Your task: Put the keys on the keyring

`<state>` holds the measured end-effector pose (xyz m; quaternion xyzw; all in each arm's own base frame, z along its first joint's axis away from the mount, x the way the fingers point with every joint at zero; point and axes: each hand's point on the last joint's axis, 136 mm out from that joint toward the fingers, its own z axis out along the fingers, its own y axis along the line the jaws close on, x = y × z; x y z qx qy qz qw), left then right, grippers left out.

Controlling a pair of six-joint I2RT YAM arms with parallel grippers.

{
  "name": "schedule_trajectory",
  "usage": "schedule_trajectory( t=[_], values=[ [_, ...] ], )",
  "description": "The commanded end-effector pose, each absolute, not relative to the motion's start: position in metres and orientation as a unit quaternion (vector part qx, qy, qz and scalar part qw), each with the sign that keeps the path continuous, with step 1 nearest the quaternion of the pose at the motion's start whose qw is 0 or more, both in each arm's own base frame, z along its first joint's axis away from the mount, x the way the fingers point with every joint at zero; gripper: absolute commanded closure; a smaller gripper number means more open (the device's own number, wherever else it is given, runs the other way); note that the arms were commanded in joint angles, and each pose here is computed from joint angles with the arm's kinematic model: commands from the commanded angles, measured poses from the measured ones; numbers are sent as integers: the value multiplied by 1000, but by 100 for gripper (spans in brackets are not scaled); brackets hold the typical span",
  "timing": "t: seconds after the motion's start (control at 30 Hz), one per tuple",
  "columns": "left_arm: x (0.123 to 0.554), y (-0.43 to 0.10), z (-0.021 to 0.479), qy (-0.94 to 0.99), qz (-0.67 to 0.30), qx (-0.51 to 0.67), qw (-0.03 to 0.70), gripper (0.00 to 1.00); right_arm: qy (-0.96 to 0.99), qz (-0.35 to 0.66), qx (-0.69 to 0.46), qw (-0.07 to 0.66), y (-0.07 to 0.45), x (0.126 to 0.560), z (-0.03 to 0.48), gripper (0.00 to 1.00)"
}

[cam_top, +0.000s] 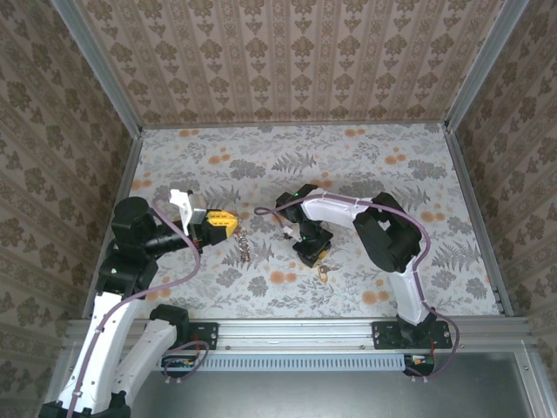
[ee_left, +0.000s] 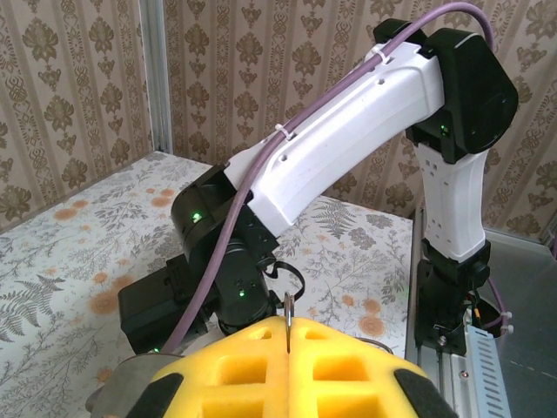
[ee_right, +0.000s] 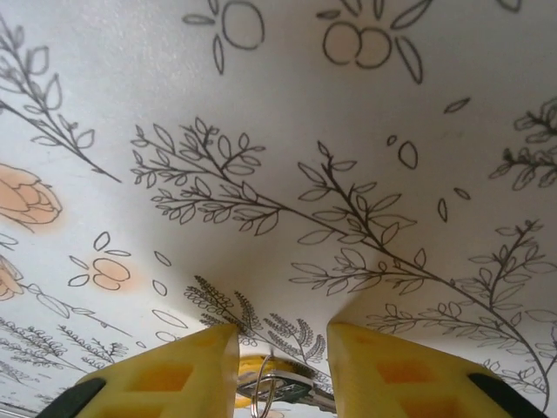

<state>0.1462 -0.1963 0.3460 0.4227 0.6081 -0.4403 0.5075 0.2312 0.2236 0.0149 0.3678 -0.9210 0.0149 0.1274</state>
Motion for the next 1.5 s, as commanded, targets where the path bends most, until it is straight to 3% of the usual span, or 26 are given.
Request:
schedule_trajectory(
  t=[0.0,0.2,0.4,0.9,1.47],
  values=[
    [146,-197,350,599,-445,426,512,100,-935,-2,343,88,225,237,23,60],
    [147,-197,350,600,-445,425,511,100,-954,-40,298,2,228,240,45,48],
    [147,-197,350,600,-447,425,509,100,-951,-6,308,-33,213,227,51,49],
    [146,-197,352,598,-449,425,510,100,-910,28,413,-23,218,213,34,53],
    [148,-196,351,601,-447,421,511,100,-893,52,448,-4,215,207,17,61]
  ],
)
